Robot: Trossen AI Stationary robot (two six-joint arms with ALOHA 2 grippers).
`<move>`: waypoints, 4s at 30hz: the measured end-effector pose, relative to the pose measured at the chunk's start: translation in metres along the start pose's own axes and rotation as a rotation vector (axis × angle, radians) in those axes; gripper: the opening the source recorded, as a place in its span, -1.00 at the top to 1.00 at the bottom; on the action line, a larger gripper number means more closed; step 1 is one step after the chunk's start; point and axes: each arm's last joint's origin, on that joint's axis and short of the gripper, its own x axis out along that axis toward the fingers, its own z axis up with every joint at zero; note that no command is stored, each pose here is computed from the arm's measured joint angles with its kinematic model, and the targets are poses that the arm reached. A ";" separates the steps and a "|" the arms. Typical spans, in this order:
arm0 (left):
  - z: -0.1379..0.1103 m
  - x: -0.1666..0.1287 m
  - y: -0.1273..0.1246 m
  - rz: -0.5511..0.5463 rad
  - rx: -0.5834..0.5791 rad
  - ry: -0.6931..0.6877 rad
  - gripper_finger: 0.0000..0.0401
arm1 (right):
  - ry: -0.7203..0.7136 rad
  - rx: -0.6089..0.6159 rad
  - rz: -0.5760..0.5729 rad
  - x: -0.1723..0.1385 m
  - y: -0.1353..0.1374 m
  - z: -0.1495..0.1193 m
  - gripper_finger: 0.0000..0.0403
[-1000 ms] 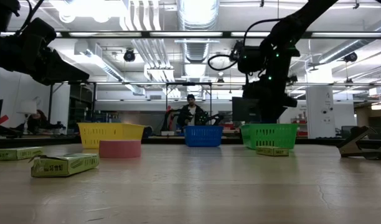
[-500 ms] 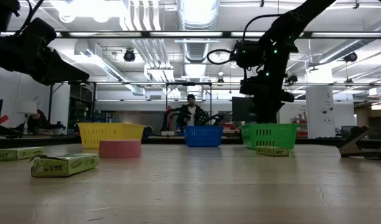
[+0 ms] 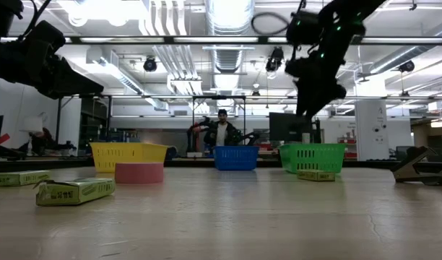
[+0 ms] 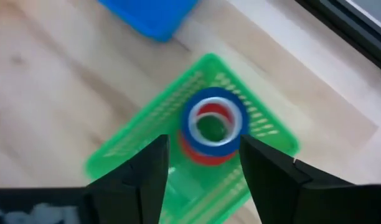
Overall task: Pick and place Stapler, Stapler remover, tape
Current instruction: Put the pink tape into the green basket
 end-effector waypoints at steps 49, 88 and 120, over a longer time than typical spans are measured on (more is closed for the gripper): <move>0.000 0.000 0.000 0.000 0.000 0.000 0.90 | -0.770 -0.554 0.751 -0.021 0.004 -0.211 0.94; 0.000 0.000 0.000 0.000 0.000 0.000 0.90 | -0.858 -0.627 0.792 -0.020 -0.008 -0.218 0.94; 0.033 -0.004 -0.001 -0.119 -0.594 -0.288 0.90 | -0.894 -0.692 0.753 -0.020 -0.008 -0.218 0.94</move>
